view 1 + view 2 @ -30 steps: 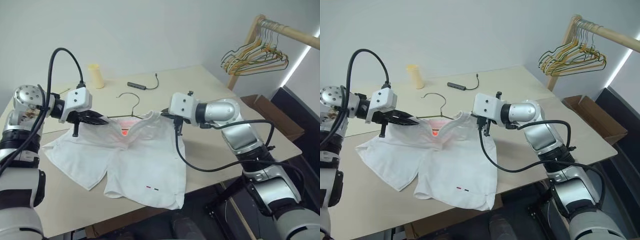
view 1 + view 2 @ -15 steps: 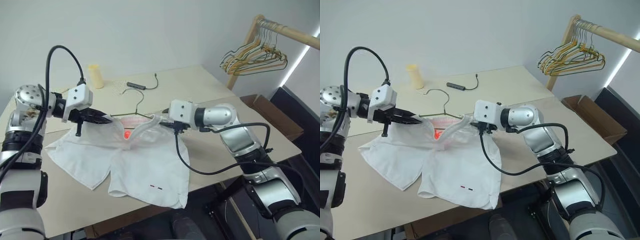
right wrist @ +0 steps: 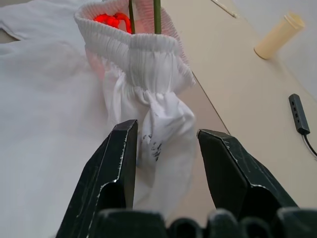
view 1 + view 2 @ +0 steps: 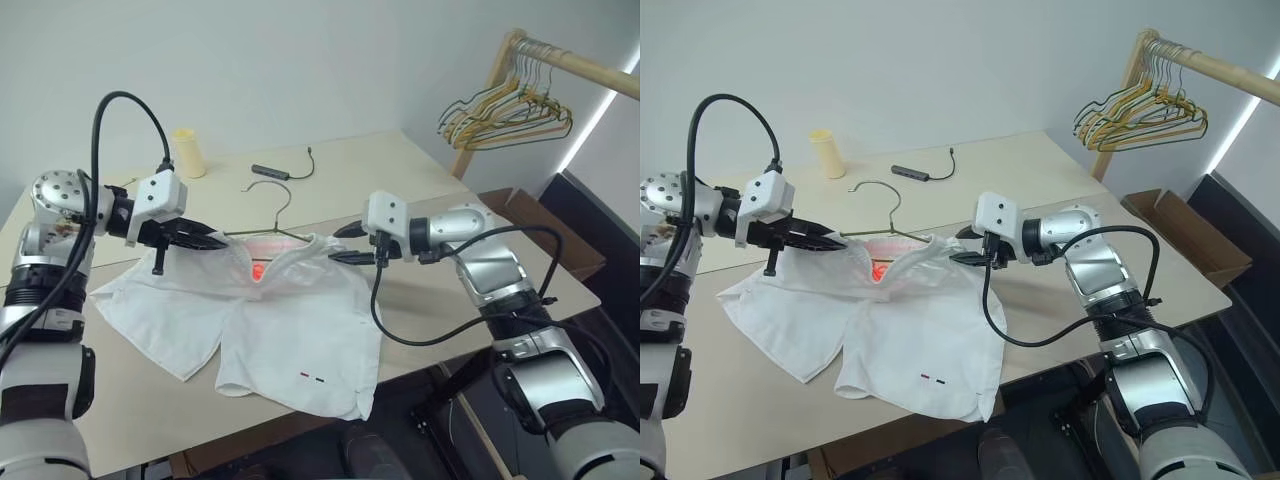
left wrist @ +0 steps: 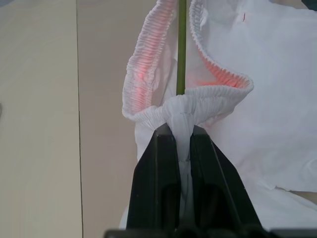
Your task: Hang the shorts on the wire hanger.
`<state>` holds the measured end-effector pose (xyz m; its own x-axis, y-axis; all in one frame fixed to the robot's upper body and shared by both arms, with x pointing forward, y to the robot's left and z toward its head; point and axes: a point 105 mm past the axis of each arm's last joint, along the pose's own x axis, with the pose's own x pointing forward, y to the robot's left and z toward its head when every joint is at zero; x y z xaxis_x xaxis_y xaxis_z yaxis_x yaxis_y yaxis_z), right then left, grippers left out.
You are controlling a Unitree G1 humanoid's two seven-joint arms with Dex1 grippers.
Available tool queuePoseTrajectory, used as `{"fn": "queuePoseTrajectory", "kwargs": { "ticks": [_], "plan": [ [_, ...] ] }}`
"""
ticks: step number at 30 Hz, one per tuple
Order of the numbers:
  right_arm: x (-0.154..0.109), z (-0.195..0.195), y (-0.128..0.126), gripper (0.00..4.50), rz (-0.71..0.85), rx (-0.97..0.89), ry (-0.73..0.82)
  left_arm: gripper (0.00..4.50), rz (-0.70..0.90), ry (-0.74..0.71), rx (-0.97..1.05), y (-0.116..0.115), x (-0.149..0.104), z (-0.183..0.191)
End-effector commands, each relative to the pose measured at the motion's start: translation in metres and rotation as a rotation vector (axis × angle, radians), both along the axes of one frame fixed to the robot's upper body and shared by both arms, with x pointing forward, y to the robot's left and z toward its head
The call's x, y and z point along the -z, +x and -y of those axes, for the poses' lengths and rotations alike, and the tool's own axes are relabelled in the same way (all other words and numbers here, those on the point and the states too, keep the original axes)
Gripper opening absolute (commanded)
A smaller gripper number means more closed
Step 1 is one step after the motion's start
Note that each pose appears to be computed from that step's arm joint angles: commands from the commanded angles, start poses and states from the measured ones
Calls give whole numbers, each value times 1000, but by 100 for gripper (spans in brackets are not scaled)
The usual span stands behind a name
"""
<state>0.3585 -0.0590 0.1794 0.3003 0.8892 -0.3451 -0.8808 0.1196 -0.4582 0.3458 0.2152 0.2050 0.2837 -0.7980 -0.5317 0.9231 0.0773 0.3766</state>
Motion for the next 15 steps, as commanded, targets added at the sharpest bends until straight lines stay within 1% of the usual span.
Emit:
{"fn": "queuePoseTrajectory", "kwargs": {
  "ticks": [1, 6, 7, 8, 9, 13, 14, 15],
  "plan": [
    [-19, -13, -3, 236, 61, -60, 22, 0, 41, -22, 24, -3, -14, 3],
    [-17, -19, -4, 236, 17, -68, 13, 0, 34, -8, 26, -4, -10, 4],
    [-16, -19, -4, 199, 9, -67, 11, 0, 34, -6, 26, -4, -9, 4],
    [-16, -20, -4, 178, 0, -65, 9, 0, 33, -7, 27, -4, -9, 4],
    [-14, -20, -4, 147, -10, -65, 5, 0, 32, -9, 27, -4, -9, 4],
    [-8, -19, -6, 13, -31, -65, -21, 0, 31, -23, 27, -3, -10, 5],
    [-7, -18, -6, 2, -31, -62, -28, 0, 32, -38, 28, -3, -11, 6],
    [-6, -17, -5, 2, -31, -59, -32, 0, 33, -49, 29, -2, -12, 7]
  ]
}}
